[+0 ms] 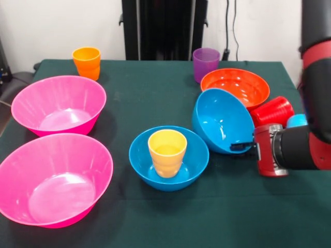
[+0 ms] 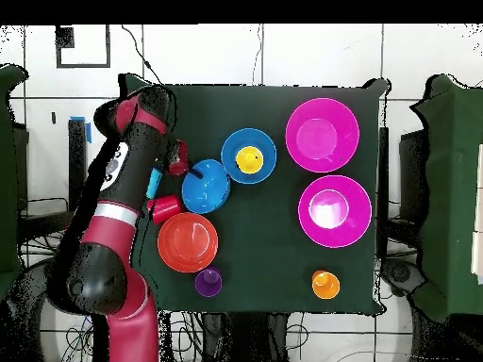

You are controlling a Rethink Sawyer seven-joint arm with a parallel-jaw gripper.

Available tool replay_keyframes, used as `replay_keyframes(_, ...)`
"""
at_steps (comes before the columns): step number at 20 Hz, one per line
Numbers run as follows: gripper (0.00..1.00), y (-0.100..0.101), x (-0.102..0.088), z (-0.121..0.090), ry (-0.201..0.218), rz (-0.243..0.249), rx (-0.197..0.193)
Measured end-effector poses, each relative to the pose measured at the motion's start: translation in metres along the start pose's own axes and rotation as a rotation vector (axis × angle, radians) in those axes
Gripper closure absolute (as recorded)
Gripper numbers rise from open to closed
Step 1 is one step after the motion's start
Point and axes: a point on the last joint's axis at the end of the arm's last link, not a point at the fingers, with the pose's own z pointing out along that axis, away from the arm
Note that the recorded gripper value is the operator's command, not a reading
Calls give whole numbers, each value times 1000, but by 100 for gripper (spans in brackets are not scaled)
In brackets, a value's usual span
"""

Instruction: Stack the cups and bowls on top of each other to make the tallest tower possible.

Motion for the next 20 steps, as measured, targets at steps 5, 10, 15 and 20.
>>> replay_keyframes(5, 100, -2, -39, -3, 164, -6, 20)
replay_keyframes(10, 100, -6, -82, -1, 280, 3, 28)
replay_keyframes(15, 100, -7, -96, -5, 297, 7, 13)
replay_keyframes(20, 100, -7, -96, -15, 291, -7, -7)
